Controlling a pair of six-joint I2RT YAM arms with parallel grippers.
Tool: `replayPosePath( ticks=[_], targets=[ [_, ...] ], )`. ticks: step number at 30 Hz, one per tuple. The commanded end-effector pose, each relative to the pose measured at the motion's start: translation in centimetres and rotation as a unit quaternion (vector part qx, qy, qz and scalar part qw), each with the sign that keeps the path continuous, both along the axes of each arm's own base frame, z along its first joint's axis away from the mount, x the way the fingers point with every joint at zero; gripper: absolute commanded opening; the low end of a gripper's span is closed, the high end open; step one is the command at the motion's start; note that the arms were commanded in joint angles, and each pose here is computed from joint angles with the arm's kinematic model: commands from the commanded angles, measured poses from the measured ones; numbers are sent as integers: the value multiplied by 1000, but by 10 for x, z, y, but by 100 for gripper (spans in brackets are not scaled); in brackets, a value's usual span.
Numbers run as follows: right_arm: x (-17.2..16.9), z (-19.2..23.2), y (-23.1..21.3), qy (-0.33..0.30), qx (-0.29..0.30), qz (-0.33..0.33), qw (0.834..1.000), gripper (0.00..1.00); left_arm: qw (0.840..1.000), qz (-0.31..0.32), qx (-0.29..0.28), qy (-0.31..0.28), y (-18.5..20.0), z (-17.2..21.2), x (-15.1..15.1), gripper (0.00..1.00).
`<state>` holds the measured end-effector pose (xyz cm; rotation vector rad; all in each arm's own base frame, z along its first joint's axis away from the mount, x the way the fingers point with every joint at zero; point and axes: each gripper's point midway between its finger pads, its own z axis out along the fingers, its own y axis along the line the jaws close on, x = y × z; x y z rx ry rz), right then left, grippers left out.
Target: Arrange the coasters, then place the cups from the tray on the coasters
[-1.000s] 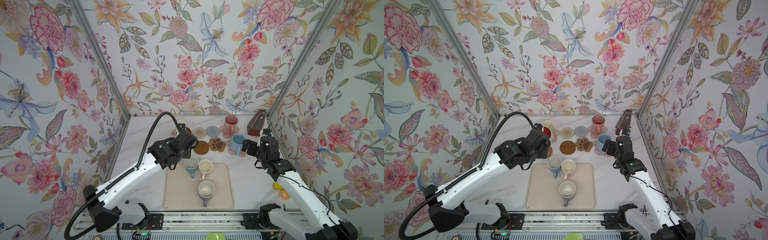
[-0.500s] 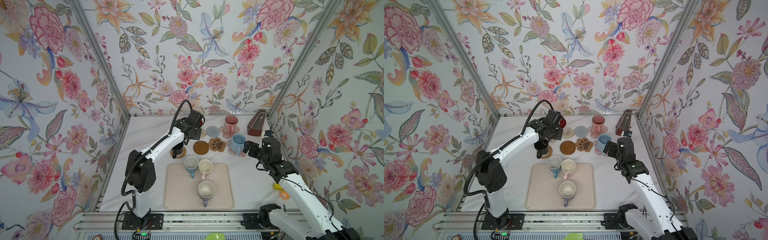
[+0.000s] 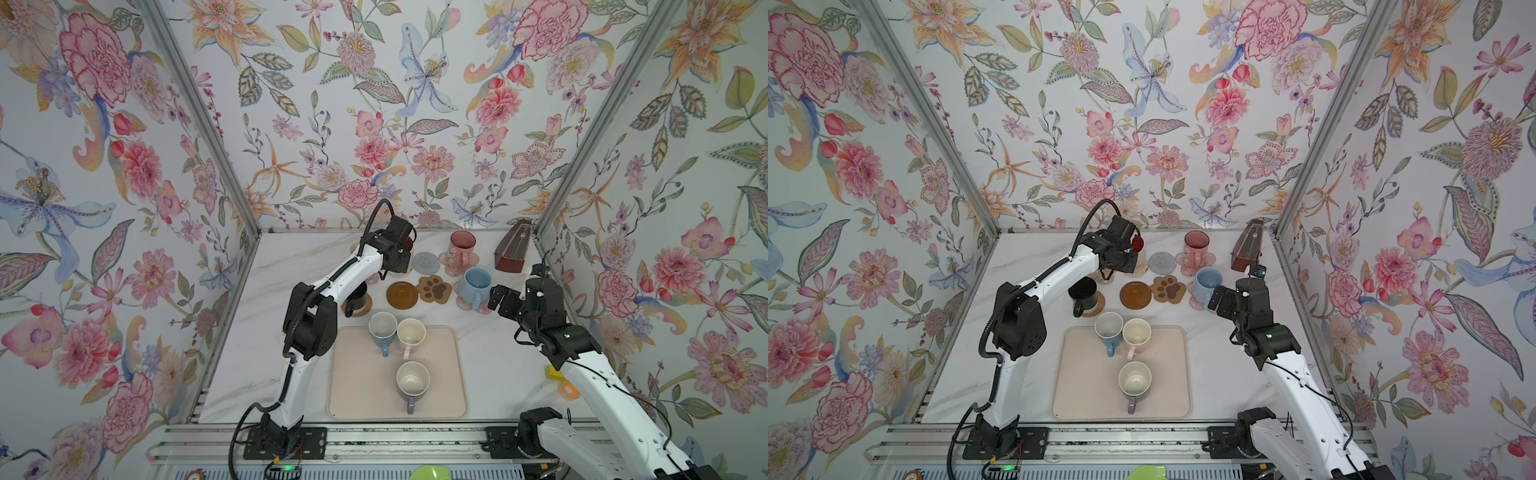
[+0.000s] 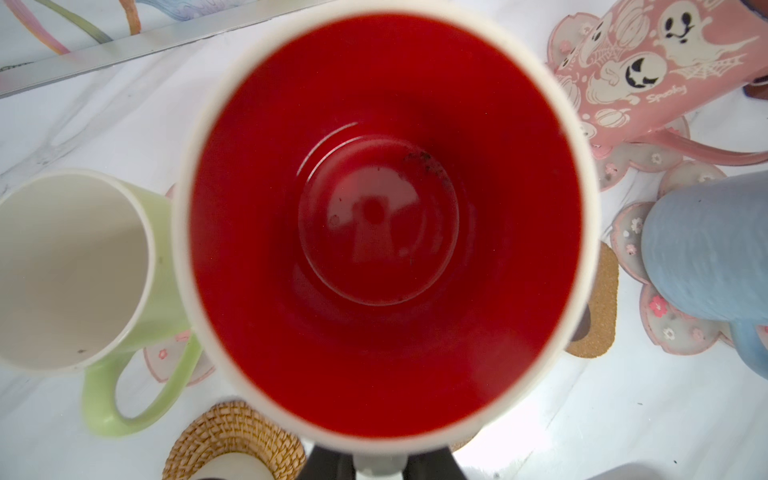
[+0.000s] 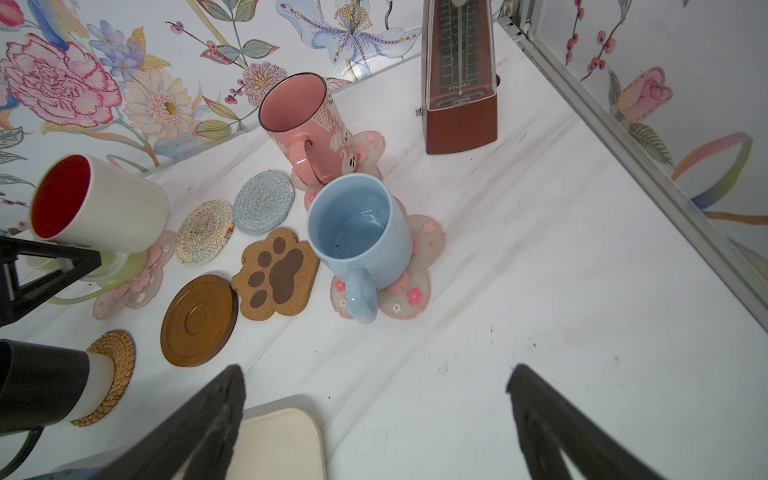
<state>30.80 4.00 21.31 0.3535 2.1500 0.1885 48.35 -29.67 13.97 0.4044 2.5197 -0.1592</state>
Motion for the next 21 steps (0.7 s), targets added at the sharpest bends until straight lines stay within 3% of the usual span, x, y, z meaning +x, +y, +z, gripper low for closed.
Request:
replayPosePath(
  ticks=[1, 21],
  targets=[
    [-3, 11, -5, -8, 3, -12, 1000, 99, 999, 3, -19, -35, -5, 18, 22, 0],
    [-2, 6, -6, -1, 0, -13, 1000, 99, 999, 31, -12, -6, 0, -27, 41, 0]
  ],
)
